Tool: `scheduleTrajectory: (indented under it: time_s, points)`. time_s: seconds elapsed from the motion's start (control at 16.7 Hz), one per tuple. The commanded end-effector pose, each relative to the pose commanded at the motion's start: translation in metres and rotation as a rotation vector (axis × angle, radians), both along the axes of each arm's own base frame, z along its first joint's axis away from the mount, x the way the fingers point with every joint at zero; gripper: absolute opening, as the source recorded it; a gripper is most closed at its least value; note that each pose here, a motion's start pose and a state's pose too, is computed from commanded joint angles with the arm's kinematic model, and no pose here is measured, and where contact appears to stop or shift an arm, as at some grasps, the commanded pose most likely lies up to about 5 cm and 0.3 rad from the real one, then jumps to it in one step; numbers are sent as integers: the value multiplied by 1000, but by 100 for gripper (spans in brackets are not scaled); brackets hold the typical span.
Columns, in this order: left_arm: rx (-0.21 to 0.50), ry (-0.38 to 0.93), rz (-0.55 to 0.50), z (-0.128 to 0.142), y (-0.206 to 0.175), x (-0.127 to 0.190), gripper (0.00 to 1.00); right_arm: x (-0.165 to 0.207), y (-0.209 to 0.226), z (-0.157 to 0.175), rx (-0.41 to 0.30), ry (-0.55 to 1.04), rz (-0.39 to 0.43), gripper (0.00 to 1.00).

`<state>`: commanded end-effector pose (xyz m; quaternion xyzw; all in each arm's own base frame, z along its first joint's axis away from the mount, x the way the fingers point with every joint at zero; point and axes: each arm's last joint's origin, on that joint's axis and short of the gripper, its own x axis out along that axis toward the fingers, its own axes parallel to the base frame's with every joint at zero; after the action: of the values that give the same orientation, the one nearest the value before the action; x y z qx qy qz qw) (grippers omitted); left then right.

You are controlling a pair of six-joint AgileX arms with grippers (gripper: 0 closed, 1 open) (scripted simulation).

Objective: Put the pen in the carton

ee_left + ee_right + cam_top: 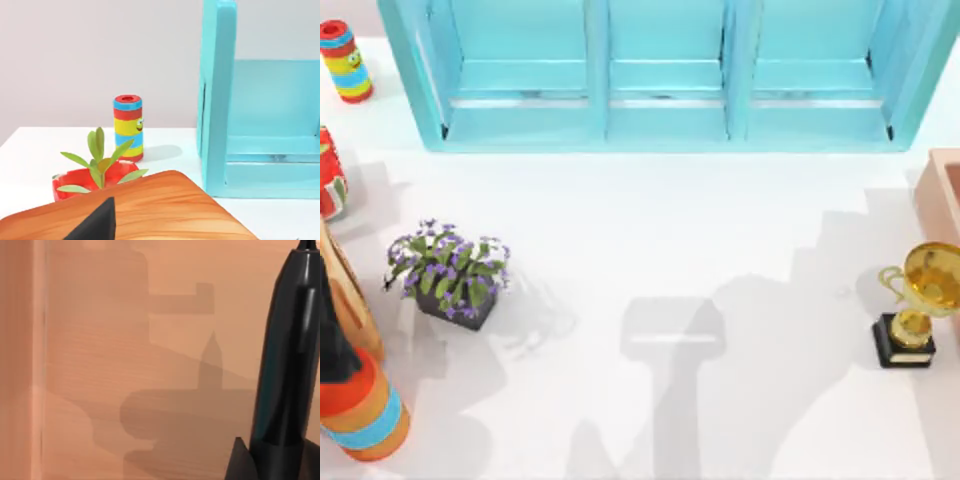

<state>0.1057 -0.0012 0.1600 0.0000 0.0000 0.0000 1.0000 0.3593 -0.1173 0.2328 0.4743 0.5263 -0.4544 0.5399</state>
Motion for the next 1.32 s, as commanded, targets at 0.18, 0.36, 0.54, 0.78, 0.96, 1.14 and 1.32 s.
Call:
scheduleTrajectory:
  time_s: [0.18, 0.36, 0.54, 0.78, 0.96, 1.14, 1.32]
  points:
    - [0, 0, 0, 0, 0, 0, 100, -38, -43, 5, 6, -9, -114, 0]
    - [0, 0, 0, 0, 0, 0, 100, -55, -55, 9, 8, -22, -147, 0]
    - [0, 0, 0, 0, 0, 0, 100, -55, -55, 9, 8, -22, -147, 0]
    - [0, 0, 0, 0, 0, 0, 100, -45, -47, 4, 7, -43, -138, 0]
    - [0, 0, 0, 0, 0, 0, 100, -25, -30, -1, -1, -132, -120, 0]
    - [0, 0, 0, 0, 0, 0, 100, -17, -13, -5, -9, -206, -89, 0]
    - [0, 0, 0, 0, 0, 0, 100, -28, -9, -18, -8, -177, -87, 0]
